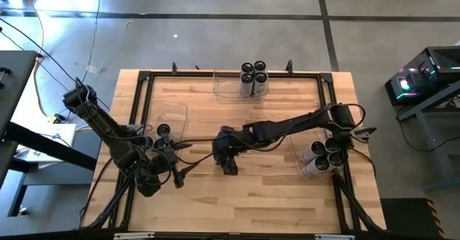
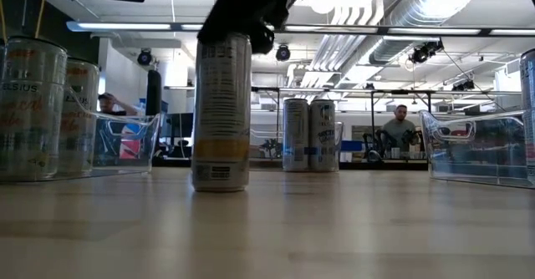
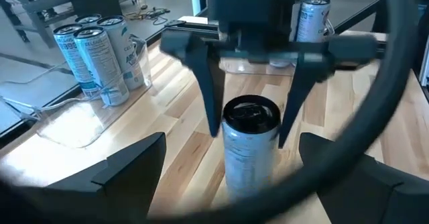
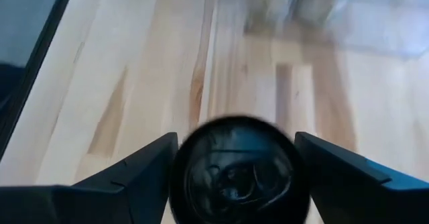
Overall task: Sort soda cans
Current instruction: Put the white-yellow soda can into the middle left transparent bin
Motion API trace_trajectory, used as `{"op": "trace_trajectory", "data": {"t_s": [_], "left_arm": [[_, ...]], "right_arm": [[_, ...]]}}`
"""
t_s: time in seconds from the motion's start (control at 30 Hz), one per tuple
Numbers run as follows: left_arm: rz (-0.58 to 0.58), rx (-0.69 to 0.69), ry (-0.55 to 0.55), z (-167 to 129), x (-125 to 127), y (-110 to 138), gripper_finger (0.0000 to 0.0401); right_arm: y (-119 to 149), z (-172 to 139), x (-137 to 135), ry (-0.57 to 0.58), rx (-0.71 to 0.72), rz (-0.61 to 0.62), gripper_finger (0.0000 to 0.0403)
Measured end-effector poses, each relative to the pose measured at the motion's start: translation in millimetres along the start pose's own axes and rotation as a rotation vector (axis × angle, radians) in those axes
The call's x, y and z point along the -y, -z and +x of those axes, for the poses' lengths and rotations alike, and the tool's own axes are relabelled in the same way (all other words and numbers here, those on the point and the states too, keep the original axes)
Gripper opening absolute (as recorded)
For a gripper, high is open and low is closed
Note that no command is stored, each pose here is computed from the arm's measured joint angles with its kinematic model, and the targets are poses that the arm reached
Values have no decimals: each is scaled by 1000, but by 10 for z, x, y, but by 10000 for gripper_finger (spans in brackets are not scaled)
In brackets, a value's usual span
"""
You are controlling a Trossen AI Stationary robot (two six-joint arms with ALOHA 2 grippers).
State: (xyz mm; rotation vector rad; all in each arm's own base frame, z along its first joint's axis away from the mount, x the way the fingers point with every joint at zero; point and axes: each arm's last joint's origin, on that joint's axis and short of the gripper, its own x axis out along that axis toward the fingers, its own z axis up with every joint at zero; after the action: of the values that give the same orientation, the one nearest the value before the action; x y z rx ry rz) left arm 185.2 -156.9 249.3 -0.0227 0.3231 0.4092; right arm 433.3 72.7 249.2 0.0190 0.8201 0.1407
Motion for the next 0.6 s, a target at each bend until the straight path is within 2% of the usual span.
{"op": "trace_trajectory", "data": {"t_s": [0.3,0.43,0.53,0.6], "left_arm": [[14,-3,7,-1,6,-2,337],[37,16,-34,32,38,41,337],[57,32,-76,84,98,118,337],[63,47,-103,126,147,169,337]], "right_arm": [[-169,-338,-42,105,126,-69,291],[-205,-640,-184,278,157,-142,291],[-66,-879,-293,381,181,-169,291],[125,-1040,-320,392,204,-140,291]]}}
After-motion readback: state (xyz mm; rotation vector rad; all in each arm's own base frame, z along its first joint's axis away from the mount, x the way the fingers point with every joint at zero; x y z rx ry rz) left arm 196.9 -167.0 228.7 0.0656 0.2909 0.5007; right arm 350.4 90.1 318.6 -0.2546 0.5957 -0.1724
